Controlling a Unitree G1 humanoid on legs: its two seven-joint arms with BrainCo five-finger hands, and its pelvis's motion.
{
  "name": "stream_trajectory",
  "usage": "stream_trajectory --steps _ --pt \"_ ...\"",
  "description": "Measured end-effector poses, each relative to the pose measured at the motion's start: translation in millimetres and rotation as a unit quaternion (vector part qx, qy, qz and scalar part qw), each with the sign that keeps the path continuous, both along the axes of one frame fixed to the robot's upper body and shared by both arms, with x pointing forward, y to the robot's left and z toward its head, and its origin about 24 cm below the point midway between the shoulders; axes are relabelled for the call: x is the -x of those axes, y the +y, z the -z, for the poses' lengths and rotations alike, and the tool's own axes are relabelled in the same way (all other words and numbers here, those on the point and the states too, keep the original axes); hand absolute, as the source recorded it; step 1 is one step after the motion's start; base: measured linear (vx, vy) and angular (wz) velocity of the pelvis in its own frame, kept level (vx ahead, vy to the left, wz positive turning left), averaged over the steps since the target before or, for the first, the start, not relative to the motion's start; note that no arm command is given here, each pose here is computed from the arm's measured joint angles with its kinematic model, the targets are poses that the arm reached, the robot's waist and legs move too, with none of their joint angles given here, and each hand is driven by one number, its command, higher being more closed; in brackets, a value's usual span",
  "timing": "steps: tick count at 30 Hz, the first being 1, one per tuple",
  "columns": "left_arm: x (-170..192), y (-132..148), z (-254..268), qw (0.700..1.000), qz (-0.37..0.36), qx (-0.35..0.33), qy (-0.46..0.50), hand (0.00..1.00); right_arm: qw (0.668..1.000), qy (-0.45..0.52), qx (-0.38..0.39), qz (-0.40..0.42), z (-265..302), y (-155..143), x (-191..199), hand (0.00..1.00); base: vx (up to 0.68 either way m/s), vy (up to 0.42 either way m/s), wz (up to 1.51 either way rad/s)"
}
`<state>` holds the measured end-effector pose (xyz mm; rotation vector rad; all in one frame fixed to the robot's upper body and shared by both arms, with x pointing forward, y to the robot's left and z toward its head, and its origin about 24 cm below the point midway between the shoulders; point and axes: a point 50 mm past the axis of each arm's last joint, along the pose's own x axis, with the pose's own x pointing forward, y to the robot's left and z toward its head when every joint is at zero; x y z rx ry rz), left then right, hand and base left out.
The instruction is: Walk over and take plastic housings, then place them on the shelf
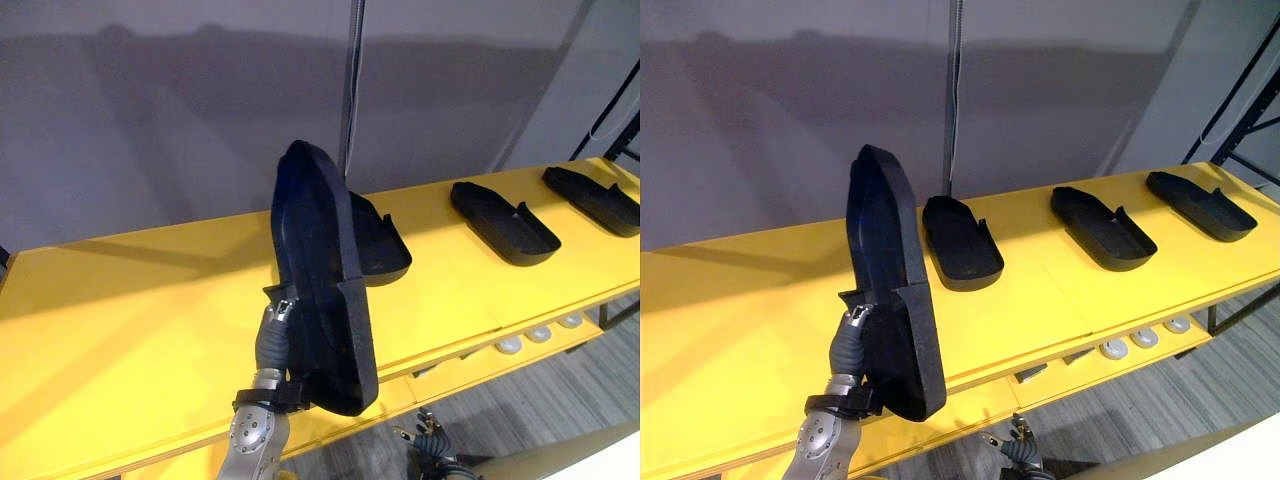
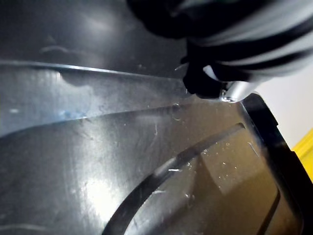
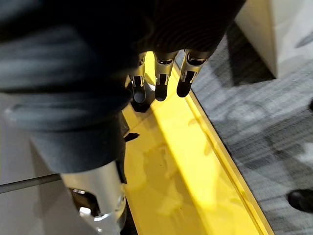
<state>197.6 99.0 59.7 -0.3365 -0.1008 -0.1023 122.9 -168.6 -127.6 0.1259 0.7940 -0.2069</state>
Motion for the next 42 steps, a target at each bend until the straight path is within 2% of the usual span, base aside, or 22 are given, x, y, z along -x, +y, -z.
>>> stream_trajectory --steps 8,14,19,23,26,30,36,42 --pt "0.3 2.3 -1.2 1.000 -0.007 -0.011 -0.003 1.00 1.000 -0.006 0.003 0.011 -1.7 -2.0 -3.8 0.00 0.00 -0.032 0.41" --pt "-1.7 25.0 -11.4 0.997 -0.072 -0.008 -0.022 1.00 0.999 -0.045 0.026 0.003 -14.0 -11.1 -32.5 0.00 -0.11 -0.028 0.17" --pt "-7.3 17.7 -0.7 0.998 -0.061 -0.009 -0.006 1.00 0.998 0.021 0.055 -0.004 3.0 -28.8 -9.2 0.00 -0.05 0.335 0.42" --pt "-9.8 26.2 15.4 0.996 -0.074 -0.030 0.030 1.00 0.999 0.034 0.013 -0.015 10.0 2.9 -10.5 0.00 0.02 0.458 0.21" --pt "-9.8 27.8 11.8 0.997 -0.073 -0.031 0.022 1.00 0.999 0.020 0.004 -0.026 6.6 13.8 -16.4 0.00 -0.04 0.285 0.01" --pt "-9.1 27.5 6.7 0.997 -0.070 -0.032 0.010 1.00 0.999 -0.004 0.004 -0.039 -0.3 15.9 -24.2 0.00 -0.12 0.231 -0.03" --pt "-10.2 21.3 6.8 0.997 -0.069 -0.033 0.010 1.00 0.999 0.033 0.002 -0.025 9.2 8.5 4.8 0.00 -0.08 0.005 0.48" --pt "-10.6 17.3 8.4 0.997 -0.056 -0.051 0.011 1.00 0.999 0.036 -0.005 -0.017 10.2 10.1 7.6 0.00 0.00 -0.062 0.41"
